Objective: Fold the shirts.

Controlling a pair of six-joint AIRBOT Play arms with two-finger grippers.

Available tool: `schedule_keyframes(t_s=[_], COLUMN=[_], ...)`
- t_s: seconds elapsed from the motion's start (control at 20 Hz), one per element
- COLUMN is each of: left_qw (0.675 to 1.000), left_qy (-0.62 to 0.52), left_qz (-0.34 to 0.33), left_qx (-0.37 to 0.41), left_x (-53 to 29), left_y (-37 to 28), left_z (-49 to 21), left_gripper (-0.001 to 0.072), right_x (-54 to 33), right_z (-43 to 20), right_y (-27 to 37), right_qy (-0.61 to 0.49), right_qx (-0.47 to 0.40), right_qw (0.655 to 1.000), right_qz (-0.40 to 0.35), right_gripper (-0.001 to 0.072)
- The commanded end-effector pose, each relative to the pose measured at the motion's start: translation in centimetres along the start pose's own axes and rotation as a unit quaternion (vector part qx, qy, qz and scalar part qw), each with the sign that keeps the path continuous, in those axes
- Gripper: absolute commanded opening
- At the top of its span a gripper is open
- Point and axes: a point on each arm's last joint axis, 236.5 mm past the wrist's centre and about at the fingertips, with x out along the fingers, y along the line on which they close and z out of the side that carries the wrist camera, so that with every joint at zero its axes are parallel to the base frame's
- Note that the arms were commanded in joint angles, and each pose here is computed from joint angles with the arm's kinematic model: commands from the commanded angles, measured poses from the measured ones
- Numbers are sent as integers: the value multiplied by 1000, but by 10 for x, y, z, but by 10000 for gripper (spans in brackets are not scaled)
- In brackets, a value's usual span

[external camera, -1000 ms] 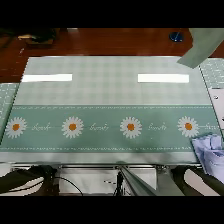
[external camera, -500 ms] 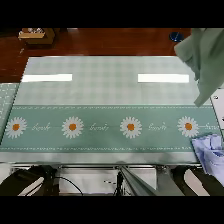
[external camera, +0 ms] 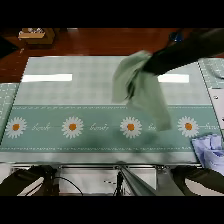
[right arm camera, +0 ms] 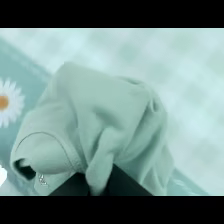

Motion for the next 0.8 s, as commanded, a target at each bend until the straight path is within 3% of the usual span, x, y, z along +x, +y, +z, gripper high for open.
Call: schedule_keyframes(t_s=[0.0, 0.1, 0.25, 0.45, 0.6, 0.7, 0.75], left_qw=[1000, 999, 997, 989, 978, 965, 958], left_qy=[20, 32, 69, 133, 204, 259, 286], left_qz=[3, 18, 27, 44, 38, 24, 18], left_qx=[2, -1, 14, 34, 25, 19, 14], left_x=[14, 22, 39, 64, 94, 117, 132], left_y=[4, 13, 21, 36, 41, 39, 39], left_z=[-3, -6, -23, -54, -94, -131, -153], left_gripper=[549, 549, 548, 550, 553, 558, 627], right_x=[111, 155, 179, 111, 27, -15, -27], right_z=[-29, -33, -27, 5, -26, -59, -69], right_y=[57, 75, 69, -8, -116, -171, -190], right_qy=[113, 122, 109, 49, 76, 92, 78], right_qx=[-55, -58, -39, -19, 41, 115, 154], right_qw=[992, 990, 993, 997, 981, 967, 963], right_qz=[29, 37, 29, -53, -172, -207, -206], right_gripper=[26, 44, 312, 486, 486, 485, 485])
